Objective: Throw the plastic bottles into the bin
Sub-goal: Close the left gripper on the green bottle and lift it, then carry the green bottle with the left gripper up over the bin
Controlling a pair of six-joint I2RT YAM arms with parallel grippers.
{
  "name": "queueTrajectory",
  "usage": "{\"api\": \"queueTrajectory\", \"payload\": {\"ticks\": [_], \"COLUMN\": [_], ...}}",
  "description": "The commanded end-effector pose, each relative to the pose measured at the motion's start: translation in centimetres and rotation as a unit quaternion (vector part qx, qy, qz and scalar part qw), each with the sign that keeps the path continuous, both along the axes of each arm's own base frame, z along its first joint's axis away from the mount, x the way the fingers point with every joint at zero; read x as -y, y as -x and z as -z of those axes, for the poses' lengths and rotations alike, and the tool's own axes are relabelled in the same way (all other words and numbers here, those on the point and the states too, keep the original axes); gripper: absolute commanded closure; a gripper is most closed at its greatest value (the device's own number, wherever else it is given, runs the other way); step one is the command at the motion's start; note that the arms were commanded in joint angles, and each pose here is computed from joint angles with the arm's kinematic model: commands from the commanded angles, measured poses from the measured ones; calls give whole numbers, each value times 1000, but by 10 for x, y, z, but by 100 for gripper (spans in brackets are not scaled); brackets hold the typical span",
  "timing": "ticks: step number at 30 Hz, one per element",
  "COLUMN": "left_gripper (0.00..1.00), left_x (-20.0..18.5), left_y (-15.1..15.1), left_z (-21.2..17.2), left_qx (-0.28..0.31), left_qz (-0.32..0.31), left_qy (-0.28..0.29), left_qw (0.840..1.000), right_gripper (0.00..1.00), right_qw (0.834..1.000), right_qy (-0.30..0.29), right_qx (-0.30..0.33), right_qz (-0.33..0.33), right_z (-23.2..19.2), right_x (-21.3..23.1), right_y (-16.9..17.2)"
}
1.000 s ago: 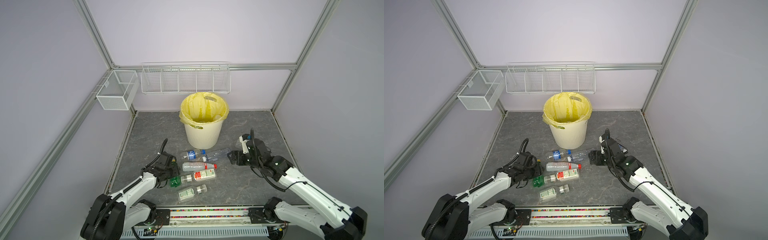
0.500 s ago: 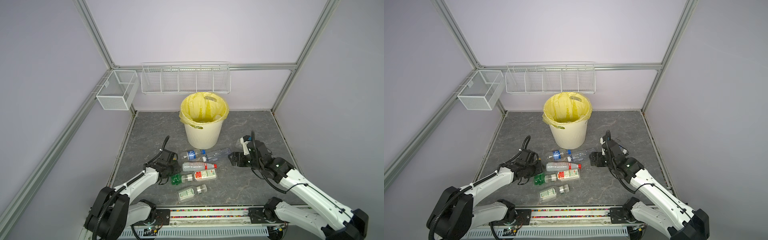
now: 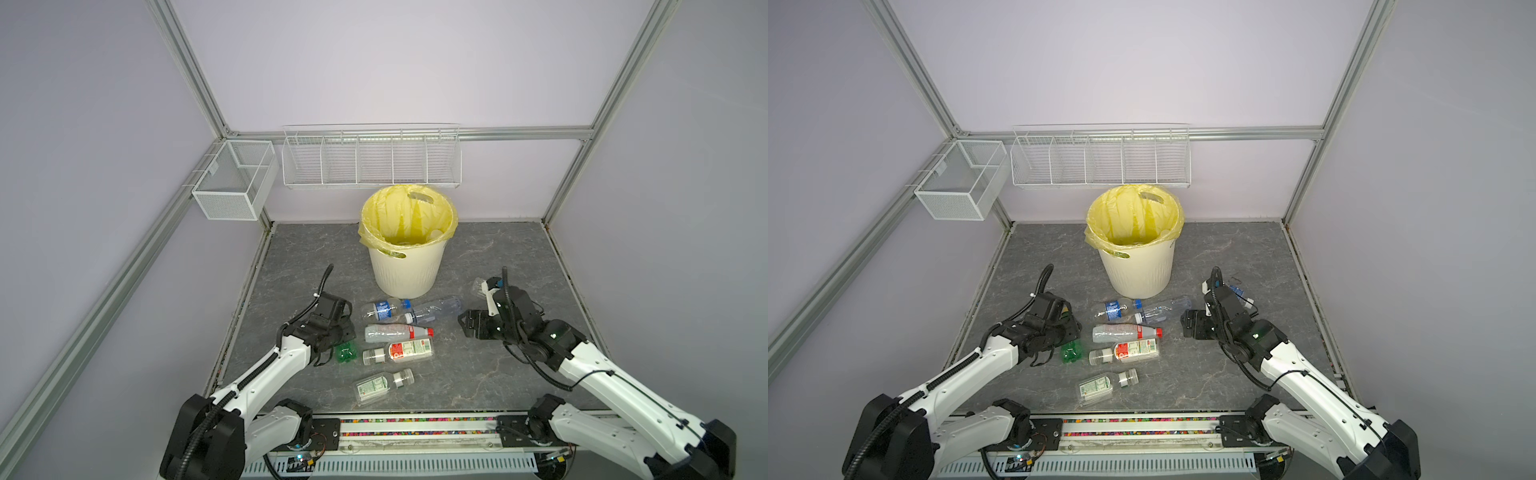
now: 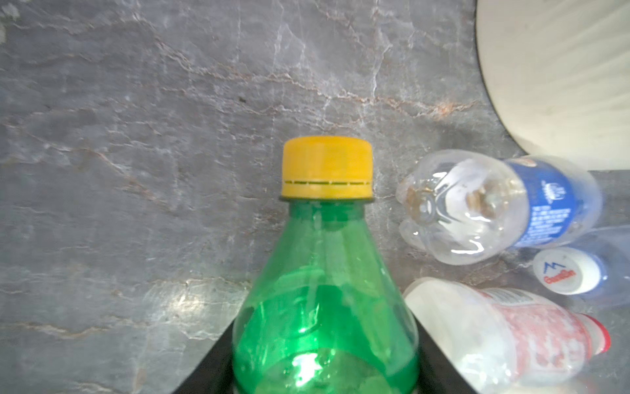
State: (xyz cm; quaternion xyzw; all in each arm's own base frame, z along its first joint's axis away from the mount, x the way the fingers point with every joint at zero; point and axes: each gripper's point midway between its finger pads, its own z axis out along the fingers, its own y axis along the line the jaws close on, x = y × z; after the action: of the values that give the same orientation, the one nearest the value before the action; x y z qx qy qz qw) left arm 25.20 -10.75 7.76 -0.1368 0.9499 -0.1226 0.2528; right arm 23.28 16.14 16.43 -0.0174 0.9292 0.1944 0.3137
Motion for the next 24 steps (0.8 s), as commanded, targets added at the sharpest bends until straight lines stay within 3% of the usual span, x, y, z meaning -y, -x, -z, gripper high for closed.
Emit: {"api": "queueTrajectory", "payload": {"ticks": [1, 17, 24], "left_gripper": [46, 46, 46], "left_x": [-7, 4, 9], "left_y": [-6, -16, -25], "left_z": [-19, -90, -132], "left_qx": [31, 90, 139], "left_qz": [-19, 4, 23], "left_qy": [1, 46, 58], "left_qw": [999, 995, 988], "right_gripper": [12, 12, 12], "right_qw": [1000, 999, 998], "right_qy": [7, 5, 39], "right_qx": [-10, -7, -2], "right_qz": [16, 38, 55], "right_z": [11, 20, 19], "right_x": [9, 24, 40], "right_y": [6, 17, 21]}}
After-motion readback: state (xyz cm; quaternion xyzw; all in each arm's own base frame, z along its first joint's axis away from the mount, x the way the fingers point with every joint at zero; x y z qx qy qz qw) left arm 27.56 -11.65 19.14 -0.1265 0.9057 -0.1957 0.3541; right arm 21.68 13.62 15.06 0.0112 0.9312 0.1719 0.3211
